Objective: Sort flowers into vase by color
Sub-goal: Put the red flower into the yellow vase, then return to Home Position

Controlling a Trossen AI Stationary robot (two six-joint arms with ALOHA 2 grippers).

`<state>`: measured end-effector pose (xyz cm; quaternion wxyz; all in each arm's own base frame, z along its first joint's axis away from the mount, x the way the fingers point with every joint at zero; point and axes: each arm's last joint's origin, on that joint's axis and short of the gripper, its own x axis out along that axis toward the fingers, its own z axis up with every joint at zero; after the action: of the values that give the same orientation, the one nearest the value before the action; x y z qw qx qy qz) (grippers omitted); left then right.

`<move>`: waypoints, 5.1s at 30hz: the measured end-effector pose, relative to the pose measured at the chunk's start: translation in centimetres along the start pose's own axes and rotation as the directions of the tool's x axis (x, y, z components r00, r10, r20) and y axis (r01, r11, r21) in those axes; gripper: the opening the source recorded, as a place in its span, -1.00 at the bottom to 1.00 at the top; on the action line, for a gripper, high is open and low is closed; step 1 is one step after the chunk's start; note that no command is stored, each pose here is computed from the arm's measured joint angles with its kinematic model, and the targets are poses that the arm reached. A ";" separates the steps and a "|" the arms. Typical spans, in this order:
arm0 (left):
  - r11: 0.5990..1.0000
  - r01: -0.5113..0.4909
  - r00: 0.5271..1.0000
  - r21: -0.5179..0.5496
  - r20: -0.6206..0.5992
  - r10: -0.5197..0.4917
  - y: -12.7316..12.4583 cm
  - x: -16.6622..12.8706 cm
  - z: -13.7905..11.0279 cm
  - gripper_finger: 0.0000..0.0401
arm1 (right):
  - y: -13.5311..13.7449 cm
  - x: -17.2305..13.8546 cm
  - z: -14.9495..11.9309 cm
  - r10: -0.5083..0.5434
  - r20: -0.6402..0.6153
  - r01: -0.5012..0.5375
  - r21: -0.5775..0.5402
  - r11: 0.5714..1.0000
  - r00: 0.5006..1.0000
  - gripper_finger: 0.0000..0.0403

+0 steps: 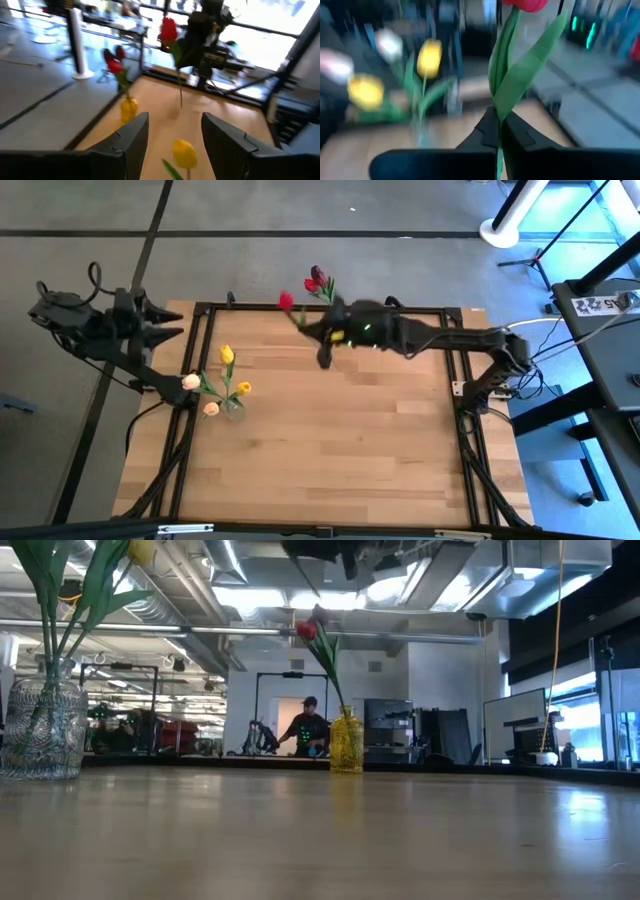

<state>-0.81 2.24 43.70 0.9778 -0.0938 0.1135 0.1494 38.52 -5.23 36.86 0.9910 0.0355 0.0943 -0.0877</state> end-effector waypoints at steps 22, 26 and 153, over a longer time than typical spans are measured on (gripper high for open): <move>0.958 -0.132 0.943 -0.255 0.264 0.200 0.0 -0.3 2.7 -0.11 | -11.9 -5.2 -3.0 0.036 0.550 -0.027 -0.025 0.999 0.834 -1.00; 0.950 -0.146 0.919 -0.276 0.317 0.233 0.0 -0.6 3.5 -0.11 | -13.4 -6.3 -4.9 -0.063 0.515 0.091 -0.030 0.995 0.855 -1.00; 0.622 -0.691 0.418 -0.369 0.499 0.760 1.3 11.2 -17.3 -0.11 | 3.7 -14.5 -2.8 -0.319 0.221 0.277 0.201 0.940 0.922 -0.99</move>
<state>5.87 2.73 24.10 0.7888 -0.0335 -0.1890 0.5838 24.65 1.05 37.07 0.9635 0.0915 -0.0349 -0.2490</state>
